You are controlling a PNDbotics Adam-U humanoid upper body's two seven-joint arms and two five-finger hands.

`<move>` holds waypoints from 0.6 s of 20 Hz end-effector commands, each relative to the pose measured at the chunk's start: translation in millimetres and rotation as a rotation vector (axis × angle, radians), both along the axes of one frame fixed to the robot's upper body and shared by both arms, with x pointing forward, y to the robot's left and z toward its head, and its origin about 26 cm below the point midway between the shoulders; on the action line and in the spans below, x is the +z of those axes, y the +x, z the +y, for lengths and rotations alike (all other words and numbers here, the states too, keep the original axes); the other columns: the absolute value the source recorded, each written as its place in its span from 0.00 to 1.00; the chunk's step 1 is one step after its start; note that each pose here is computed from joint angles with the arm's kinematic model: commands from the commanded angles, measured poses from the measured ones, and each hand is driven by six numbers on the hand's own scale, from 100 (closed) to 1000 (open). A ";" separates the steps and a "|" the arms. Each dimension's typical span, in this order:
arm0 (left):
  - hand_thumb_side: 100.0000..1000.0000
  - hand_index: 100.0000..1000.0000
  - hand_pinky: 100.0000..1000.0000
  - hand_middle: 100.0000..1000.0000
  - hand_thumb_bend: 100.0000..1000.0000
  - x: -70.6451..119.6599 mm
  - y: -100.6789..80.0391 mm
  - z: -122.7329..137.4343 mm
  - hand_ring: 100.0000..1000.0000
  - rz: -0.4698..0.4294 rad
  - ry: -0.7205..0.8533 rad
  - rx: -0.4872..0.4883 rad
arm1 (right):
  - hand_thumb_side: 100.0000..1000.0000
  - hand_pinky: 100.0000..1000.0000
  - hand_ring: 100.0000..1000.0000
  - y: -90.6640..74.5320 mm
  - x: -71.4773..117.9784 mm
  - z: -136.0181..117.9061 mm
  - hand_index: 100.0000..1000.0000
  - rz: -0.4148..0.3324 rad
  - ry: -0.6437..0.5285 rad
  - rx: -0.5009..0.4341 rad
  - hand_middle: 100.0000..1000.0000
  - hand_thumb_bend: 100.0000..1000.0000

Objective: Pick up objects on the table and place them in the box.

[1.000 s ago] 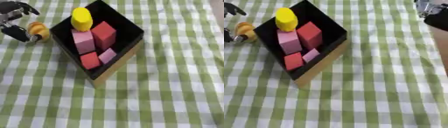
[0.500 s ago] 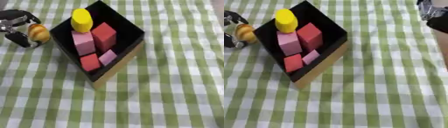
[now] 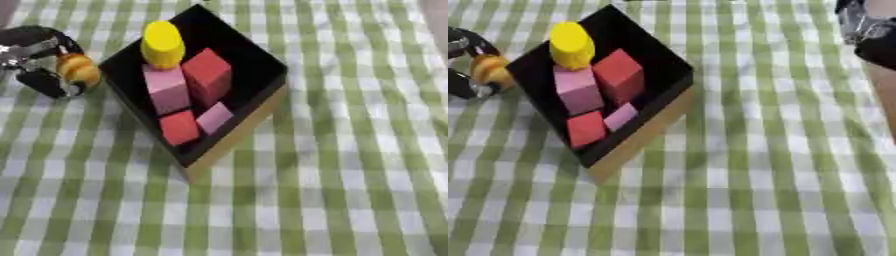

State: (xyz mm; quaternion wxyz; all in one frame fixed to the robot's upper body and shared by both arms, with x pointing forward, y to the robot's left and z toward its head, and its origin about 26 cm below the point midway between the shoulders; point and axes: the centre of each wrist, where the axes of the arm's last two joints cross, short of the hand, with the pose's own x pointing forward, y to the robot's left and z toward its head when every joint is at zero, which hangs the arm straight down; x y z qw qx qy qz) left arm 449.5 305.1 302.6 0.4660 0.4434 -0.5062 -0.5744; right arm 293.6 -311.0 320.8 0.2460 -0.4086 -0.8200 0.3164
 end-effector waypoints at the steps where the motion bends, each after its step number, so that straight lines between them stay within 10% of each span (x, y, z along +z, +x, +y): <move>1: 0.15 0.78 0.81 0.70 0.16 11.2 -1.6 6.2 0.75 -0.037 0.005 0.018 | 0.51 0.76 0.65 -5.6 9.6 -2.1 0.83 -0.036 -0.016 -0.010 0.54 0.00; 12: 0.00 0.69 0.77 0.60 0.06 11.4 -1.9 5.5 0.66 -0.079 0.033 0.016 | 0.52 0.76 0.64 -5.5 6.5 -3.7 0.83 -0.029 -0.002 -0.016 0.53 0.00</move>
